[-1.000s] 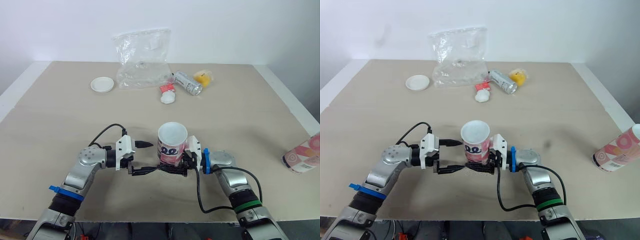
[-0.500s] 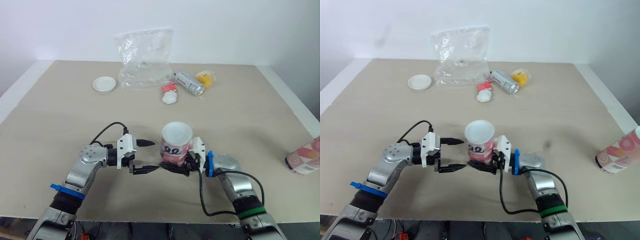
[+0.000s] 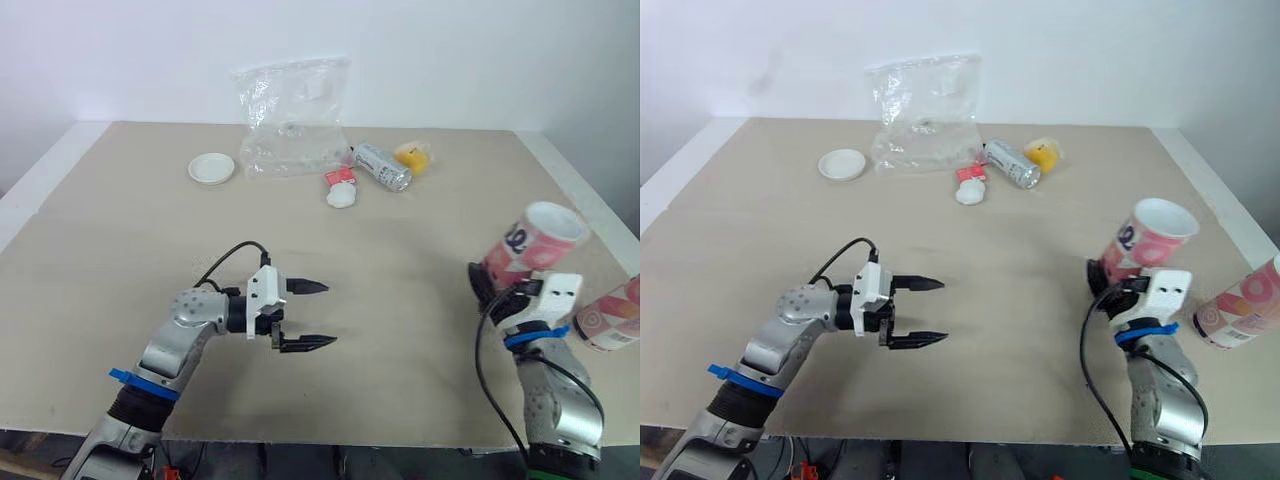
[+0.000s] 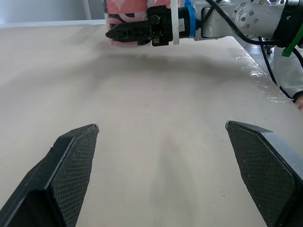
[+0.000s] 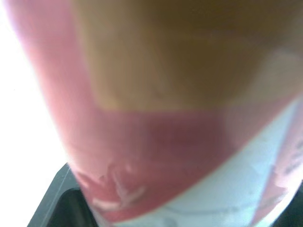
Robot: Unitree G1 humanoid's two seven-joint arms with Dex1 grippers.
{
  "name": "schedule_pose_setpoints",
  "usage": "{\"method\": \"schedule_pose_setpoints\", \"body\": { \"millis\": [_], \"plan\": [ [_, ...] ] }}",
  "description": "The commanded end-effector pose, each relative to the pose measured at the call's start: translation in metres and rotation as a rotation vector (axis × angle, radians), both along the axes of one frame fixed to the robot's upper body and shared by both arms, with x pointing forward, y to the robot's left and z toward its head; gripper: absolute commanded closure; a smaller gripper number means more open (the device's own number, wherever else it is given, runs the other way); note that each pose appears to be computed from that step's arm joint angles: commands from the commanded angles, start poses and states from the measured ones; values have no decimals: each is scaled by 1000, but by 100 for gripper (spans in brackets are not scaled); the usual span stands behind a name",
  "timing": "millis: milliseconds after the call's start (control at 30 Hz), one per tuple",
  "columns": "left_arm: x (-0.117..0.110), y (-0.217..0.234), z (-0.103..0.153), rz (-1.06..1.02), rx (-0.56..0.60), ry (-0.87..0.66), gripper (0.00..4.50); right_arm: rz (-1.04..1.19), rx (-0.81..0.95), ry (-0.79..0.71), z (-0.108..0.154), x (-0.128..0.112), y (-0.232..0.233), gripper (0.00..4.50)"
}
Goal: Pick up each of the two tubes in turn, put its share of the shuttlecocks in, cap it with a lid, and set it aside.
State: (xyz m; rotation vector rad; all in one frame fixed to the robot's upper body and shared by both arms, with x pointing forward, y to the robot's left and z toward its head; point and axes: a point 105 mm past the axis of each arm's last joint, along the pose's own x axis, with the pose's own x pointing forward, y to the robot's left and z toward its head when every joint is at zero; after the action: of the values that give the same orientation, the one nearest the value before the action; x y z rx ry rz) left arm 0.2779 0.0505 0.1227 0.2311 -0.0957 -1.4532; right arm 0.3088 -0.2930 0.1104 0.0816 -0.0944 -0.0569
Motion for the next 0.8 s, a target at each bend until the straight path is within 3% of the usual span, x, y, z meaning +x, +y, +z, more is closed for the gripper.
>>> {"method": "schedule_pose_setpoints", "body": {
  "millis": [33, 500, 567, 633, 800],
  "plan": [
    [-1, -7, 10, -9, -26, -30, 0, -95, 33, -25, 3, -2, -17, 146],
    [5, -4, 10, 10, -7, -50, 0, -131, 58, 36, -20, -4, -24, 146],
    [6, -4, 10, 11, -4, -51, 0, -101, 57, 53, -23, -5, -21, 55],
    [6, -4, 10, 12, -2, -51, 0, -92, 40, 62, -25, -5, -20, 7],
    [6, -3, 8, 12, 5, -51, 0, -86, 26, 66, -26, -12, -20, 7]
  ]
}}
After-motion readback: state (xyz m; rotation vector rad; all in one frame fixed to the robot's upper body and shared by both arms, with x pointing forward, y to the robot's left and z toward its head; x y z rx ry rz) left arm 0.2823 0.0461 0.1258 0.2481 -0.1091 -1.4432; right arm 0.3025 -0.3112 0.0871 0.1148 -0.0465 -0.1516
